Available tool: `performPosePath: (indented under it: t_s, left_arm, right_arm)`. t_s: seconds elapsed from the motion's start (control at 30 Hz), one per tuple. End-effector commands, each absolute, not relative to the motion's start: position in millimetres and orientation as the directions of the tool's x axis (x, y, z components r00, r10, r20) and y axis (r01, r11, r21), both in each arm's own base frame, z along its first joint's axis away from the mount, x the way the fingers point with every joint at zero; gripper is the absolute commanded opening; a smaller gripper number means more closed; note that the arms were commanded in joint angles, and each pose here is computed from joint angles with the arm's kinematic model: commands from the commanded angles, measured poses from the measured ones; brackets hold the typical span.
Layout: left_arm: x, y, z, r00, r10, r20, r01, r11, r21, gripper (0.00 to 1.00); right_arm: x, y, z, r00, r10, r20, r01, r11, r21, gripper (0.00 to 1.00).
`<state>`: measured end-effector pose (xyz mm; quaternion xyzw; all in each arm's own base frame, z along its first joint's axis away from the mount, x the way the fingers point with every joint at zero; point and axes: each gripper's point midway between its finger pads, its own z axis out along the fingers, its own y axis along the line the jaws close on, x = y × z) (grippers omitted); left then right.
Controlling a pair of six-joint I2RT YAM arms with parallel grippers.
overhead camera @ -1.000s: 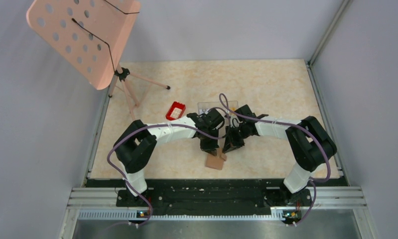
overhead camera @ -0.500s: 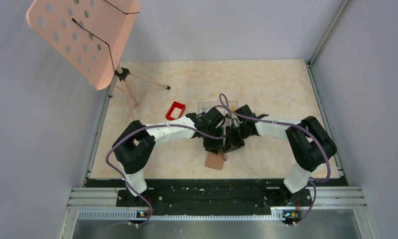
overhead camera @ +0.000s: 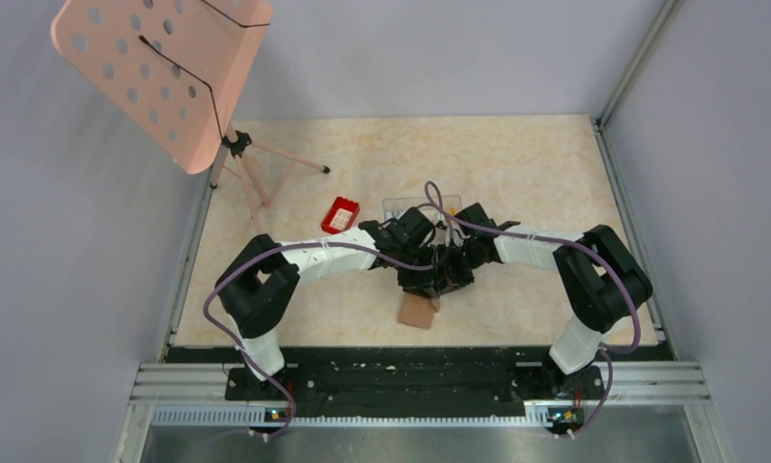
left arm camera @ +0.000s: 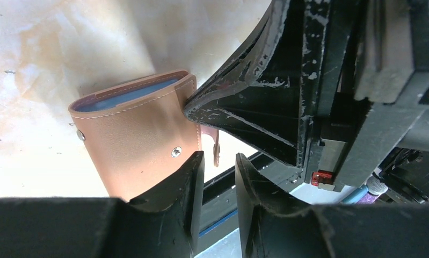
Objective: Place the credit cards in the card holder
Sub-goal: Close the card holder at the center of the board.
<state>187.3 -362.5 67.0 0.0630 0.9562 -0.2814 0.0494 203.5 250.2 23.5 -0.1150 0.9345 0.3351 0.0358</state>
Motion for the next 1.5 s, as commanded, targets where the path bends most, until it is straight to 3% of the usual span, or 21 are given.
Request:
performPosePath:
  t_s: [0.0,0.2,0.47,0.67,1.23,1.47]
  left_arm:
    - [185.6,-366.1,69.1,-0.985,0.112,-0.132,0.167,0.819,-0.548,0.32]
    - [183.9,-369.6,64.7,-0.985,0.127,-0.117,0.171,0.814,-0.556,0.25]
    - [183.1,-366.4,57.2,-0.984,0.143,-0.107,0.178,0.828,-0.532,0.26]
    - [184.2,-368.1,60.2,-0.982,0.148,-0.117,0.188,0.822,-0.538,0.0]
    - [191.0,-336.3,57.8,-0.973,0.17,-0.155,0.218,0.9,-0.378,0.02]
    - [184.6,-339.5,49.1,-0.974,0.184,-0.13,0.222,0.89,-0.399,0.05]
  right_arm:
    - [205.4,238.8,14.6,-0.966,-0.2,-0.162,-0.257,0.785,0.564,0.0]
    - [205.6,239.2,14.9,-0.967,-0.199,-0.162,-0.256,0.785,0.564,0.0]
    - [206.3,239.8,14.5,-0.966,-0.201,-0.161,-0.257,0.784,0.565,0.0]
    - [207.3,240.2,15.9,-0.966,-0.199,-0.162,-0.257,0.785,0.564,0.0]
    - [207.6,240.3,20.4,-0.965,-0.201,-0.17,-0.262,0.782,0.565,0.0]
    - [209.0,242.6,28.0,-0.96,-0.202,-0.195,-0.279,0.768,0.576,0.0]
